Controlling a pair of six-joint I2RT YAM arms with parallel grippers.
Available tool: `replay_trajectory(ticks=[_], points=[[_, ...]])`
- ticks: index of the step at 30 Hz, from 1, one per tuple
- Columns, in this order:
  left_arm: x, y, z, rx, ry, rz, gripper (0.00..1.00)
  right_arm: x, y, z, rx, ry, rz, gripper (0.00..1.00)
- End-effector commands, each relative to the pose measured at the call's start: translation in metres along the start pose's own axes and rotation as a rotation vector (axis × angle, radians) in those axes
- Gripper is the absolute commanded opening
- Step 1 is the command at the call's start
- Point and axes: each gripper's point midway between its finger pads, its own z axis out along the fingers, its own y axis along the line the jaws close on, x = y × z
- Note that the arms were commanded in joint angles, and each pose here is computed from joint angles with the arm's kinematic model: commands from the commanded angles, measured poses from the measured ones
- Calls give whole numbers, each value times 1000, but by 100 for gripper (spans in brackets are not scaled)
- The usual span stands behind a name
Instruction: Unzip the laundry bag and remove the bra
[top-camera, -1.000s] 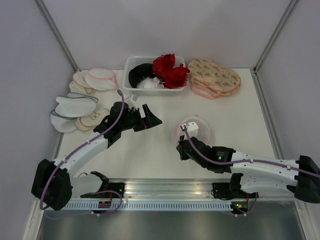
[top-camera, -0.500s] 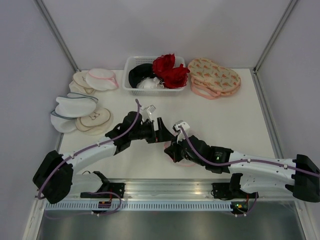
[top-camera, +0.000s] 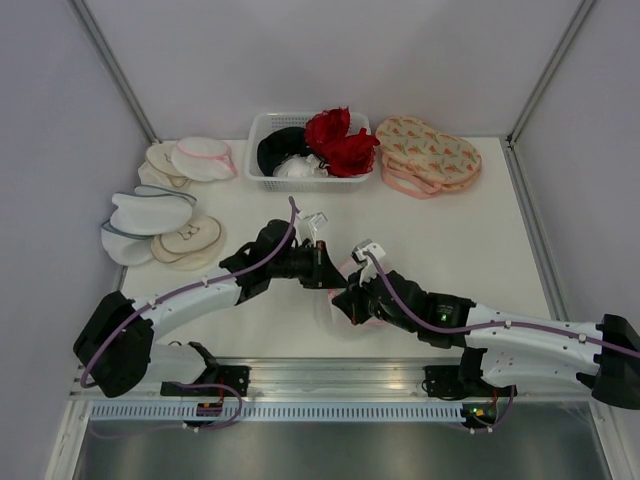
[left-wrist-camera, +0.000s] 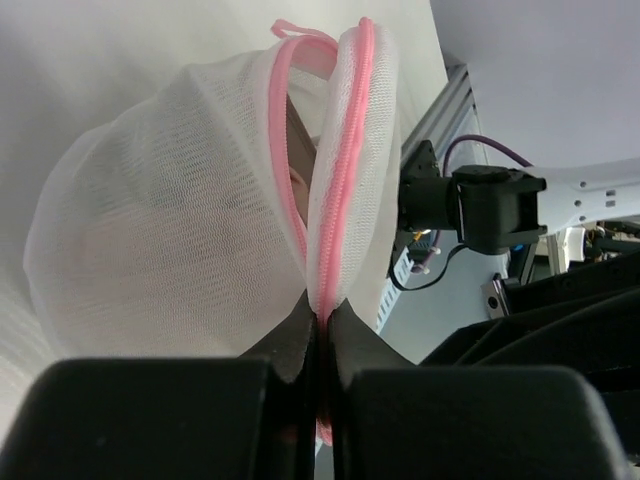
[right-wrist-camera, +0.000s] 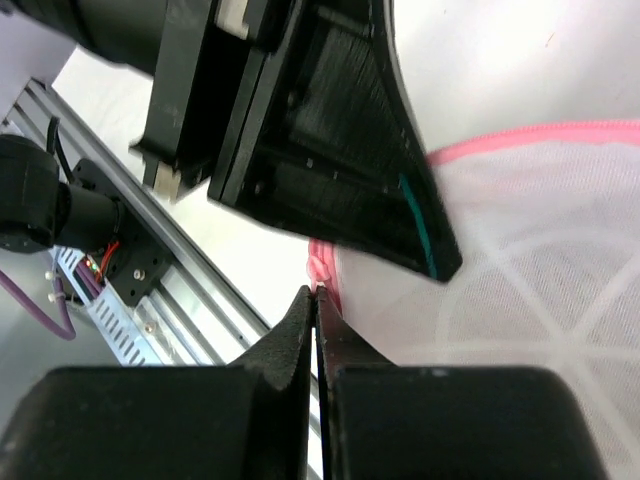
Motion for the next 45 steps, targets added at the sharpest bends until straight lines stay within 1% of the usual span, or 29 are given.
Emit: replay_trajectory(ticks=[1, 5, 7, 10, 11, 13, 14, 15, 17, 18, 20, 21, 23, 24, 26, 27, 28, 29, 30, 31, 32, 33, 34, 35, 38, 41, 42, 43, 45], points=[[-38, 15, -10, -77, -123, 40, 2, 6, 13, -5, -62, 61, -14, 0], [-54, 34, -25, -111, -171, 10, 2, 31, 0, -15, -21, 175, -30, 0], [-62, 40, -32, -127, -191, 9, 2, 37, -9, -21, 21, 196, -31, 1], [-68, 38, -39, -117, -201, 27, 2, 36, -53, -31, 268, 193, -34, 1], [-68, 37, -40, -112, -197, 35, 2, 35, -84, -42, 432, 186, -71, 0], [-70, 33, -40, -92, -183, 51, 2, 26, -107, -49, 605, 149, -59, 0], [-71, 32, -39, -86, -174, 70, 2, 27, -120, -57, 684, 159, -83, 0], [-74, 29, -37, -69, -162, 81, 2, 15, -134, -58, 793, 101, -80, 0], [-72, 32, -36, -78, -132, 84, 2, 8, -148, -64, 896, 81, -106, 1], [-77, 25, -37, -61, -126, 100, 2, -1, -153, -63, 956, 30, -101, 0], [-80, 25, -34, -47, -91, 127, 2, -8, -157, -66, 1005, 7, -123, 0], [-91, 16, -34, -27, -94, 156, 2, -12, -157, -65, 1016, -10, -126, 0], [-94, 23, -26, -29, -46, 157, 2, -17, -153, -57, 999, -15, -149, 0], [-104, 11, -25, 13, -43, 181, 2, -14, -150, -53, 970, -6, -145, 0], [-111, 22, -10, 17, -14, 178, 2, -10, -133, -33, 830, 35, -143, 0], [-125, 18, -7, 24, -34, 204, 4, -7, -127, -31, 776, 39, -133, 0], [-133, 22, -1, 19, -47, 206, 26, -5, -111, -20, 678, 45, -91, 0], [-137, 36, 9, -15, -51, 178, 49, -4, -107, -18, 638, 47, -90, 1], [-147, 38, 11, -34, -73, 169, 62, -5, -103, -17, 610, 38, -71, 0], [-149, 43, 12, -57, -87, 144, 71, -7, -96, -16, 567, 21, -48, 1], [-157, 35, 7, -50, -129, 148, 74, -4, -91, -16, 531, 34, -39, 0], [-150, 40, 5, -67, -139, 132, 76, -4, -88, -17, 509, 31, -31, 0], [-150, 41, 0, -93, -165, 103, 83, -5, -85, -16, 494, 25, -23, 0], [-151, 50, -8, -164, -208, 84, 83, -4, -82, -15, 474, 29, -22, 0], [-131, 53, -38, -247, -276, 23, 89, -6, -70, -12, 401, 17, -12, 0], [-99, 50, -54, -232, -285, -52, 91, -13, -48, -4, 269, -18, -3, 0], [-85, 48, -56, -214, -280, -60, 91, -9, -37, -3, 199, -1, -9, 0], [-78, 45, -56, -197, -276, -87, 91, -18, -26, 1, 147, -33, 3, 0], [-66, 38, -54, -139, -273, -95, 91, -17, -14, 6, 89, -21, 1, 0]])
